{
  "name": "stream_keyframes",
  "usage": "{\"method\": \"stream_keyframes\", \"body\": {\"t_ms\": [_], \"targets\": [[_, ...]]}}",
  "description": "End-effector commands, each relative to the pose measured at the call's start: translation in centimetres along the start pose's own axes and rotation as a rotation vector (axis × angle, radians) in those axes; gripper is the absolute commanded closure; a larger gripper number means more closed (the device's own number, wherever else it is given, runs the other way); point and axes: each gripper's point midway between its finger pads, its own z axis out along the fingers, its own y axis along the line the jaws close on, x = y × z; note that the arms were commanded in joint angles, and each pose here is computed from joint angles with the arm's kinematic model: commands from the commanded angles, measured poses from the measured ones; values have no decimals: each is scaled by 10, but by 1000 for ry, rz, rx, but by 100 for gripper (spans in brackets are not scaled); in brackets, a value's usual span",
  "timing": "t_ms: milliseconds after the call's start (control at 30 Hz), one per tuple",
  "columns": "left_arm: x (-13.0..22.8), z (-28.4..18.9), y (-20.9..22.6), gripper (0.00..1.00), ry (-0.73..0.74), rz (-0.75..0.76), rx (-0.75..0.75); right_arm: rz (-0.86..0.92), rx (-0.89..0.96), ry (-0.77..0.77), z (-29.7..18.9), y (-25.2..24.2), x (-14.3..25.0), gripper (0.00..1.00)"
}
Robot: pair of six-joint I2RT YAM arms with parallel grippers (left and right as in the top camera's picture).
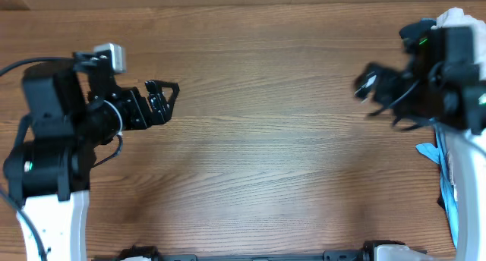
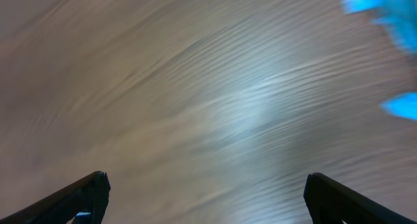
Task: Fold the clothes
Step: 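Reach both grippers to the clothes pile and grasp the beige shorts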
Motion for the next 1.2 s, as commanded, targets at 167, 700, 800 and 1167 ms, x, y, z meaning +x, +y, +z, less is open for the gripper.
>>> {"method": "stream_keyframes", "body": {"t_ms": [167, 700, 800, 1167], "targets": [[35, 22, 22, 0, 215, -27, -53, 677, 291, 70, 22, -205, -32, 2], [35, 21, 43, 0, 215, 63, -167, 1020, 205, 294, 130, -299, 74, 4], [31, 22, 43, 0, 199, 71, -164, 948, 31, 231, 130, -280, 47, 55], [19, 23, 45, 0, 152, 95, -181, 104, -591, -199, -46, -15, -40, 96]]}}
